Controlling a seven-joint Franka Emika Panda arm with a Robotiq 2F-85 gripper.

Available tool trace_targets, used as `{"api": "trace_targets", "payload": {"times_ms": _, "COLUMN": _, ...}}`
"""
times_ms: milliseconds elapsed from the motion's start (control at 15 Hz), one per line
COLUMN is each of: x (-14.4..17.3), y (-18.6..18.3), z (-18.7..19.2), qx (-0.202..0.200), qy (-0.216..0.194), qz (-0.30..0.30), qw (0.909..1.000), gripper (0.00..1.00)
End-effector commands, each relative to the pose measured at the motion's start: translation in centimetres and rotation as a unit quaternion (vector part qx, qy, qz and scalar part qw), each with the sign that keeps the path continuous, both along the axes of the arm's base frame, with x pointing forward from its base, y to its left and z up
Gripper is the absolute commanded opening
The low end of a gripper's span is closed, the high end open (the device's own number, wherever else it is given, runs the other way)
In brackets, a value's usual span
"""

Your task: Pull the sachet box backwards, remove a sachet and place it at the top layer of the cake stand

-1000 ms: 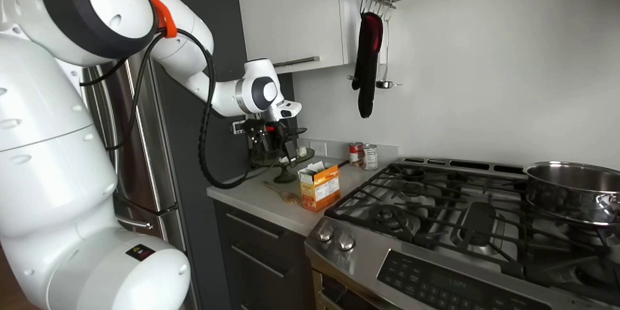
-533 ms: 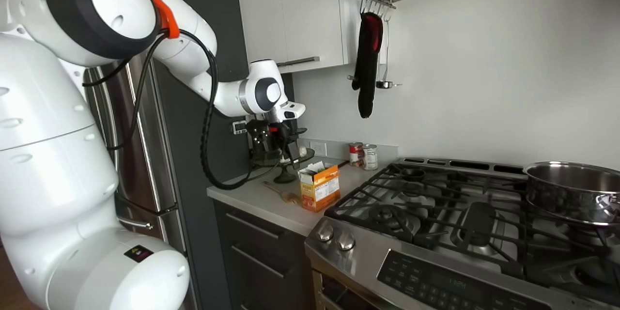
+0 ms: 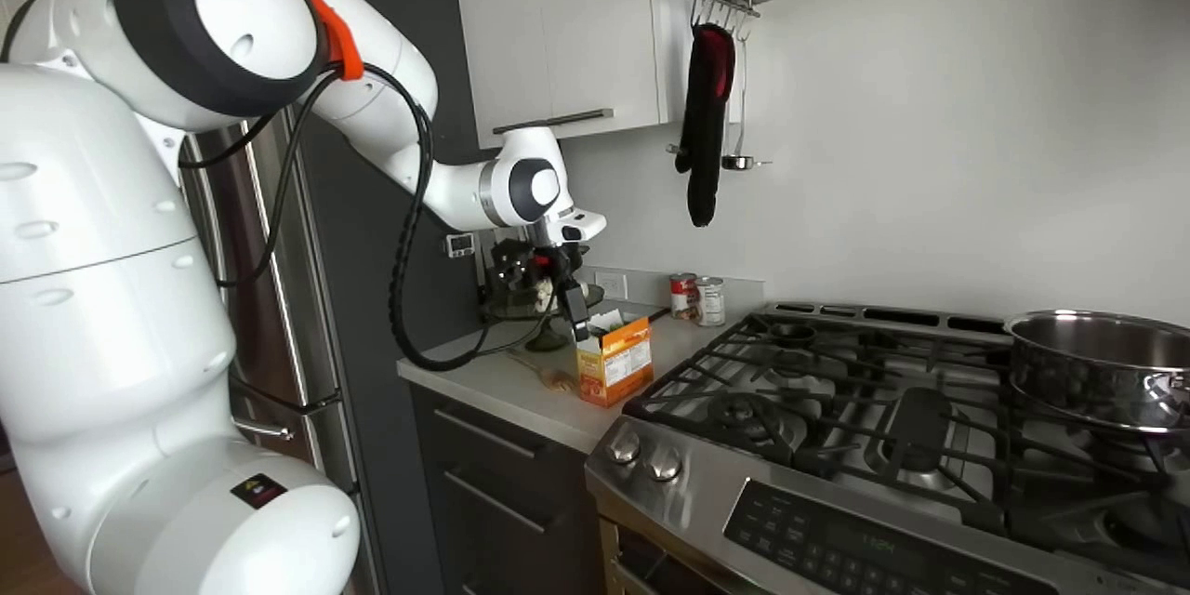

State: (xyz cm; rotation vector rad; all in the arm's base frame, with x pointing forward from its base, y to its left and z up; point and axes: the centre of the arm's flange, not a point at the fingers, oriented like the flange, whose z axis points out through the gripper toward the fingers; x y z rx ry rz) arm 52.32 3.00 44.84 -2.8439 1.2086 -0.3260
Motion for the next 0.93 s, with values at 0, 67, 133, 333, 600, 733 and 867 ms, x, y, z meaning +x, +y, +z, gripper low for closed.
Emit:
{"api": "trace_targets", "payload": {"times_ms": 0, "x": 0.9, "y": -0.2, "z": -0.6, "qx": 0.011, "qy": 0.017, "qz": -0.036, "qw": 0.9991, "gripper": 0.99}}
{"api": "trace_targets", "payload": {"times_ms": 67, "x": 1.2, "y": -0.2, "z": -0.7, "qx": 0.011, "qy": 0.015, "qz": -0.044, "qw": 0.9988, "gripper": 0.93}}
{"api": "trace_targets", "payload": {"times_ms": 133, "x": 1.4, "y": -0.2, "z": -0.8, "qx": 0.013, "qy": 0.009, "qz": -0.053, "qw": 0.9985, "gripper": 0.94}}
{"api": "trace_targets", "payload": {"times_ms": 333, "x": 2.0, "y": -0.3, "z": -1.2, "qx": 0.022, "qy": 0.012, "qz": -0.08, "qw": 0.9965, "gripper": 0.89}}
{"api": "trace_targets", "payload": {"times_ms": 600, "x": 2.6, "y": -0.4, "z": -1.7, "qx": 0.04, "qy": 0.013, "qz": -0.106, "qw": 0.9934, "gripper": 0.74}}
{"api": "trace_targets", "payload": {"times_ms": 733, "x": 2.8, "y": -0.4, "z": -1.6, "qx": 0.045, "qy": 0.011, "qz": -0.116, "qw": 0.9922, "gripper": 0.6}}
{"api": "trace_targets", "payload": {"times_ms": 867, "x": 3.1, "y": -0.4, "z": -1.4, "qx": 0.049, "qy": 0.008, "qz": -0.124, "qw": 0.991, "gripper": 0.57}}
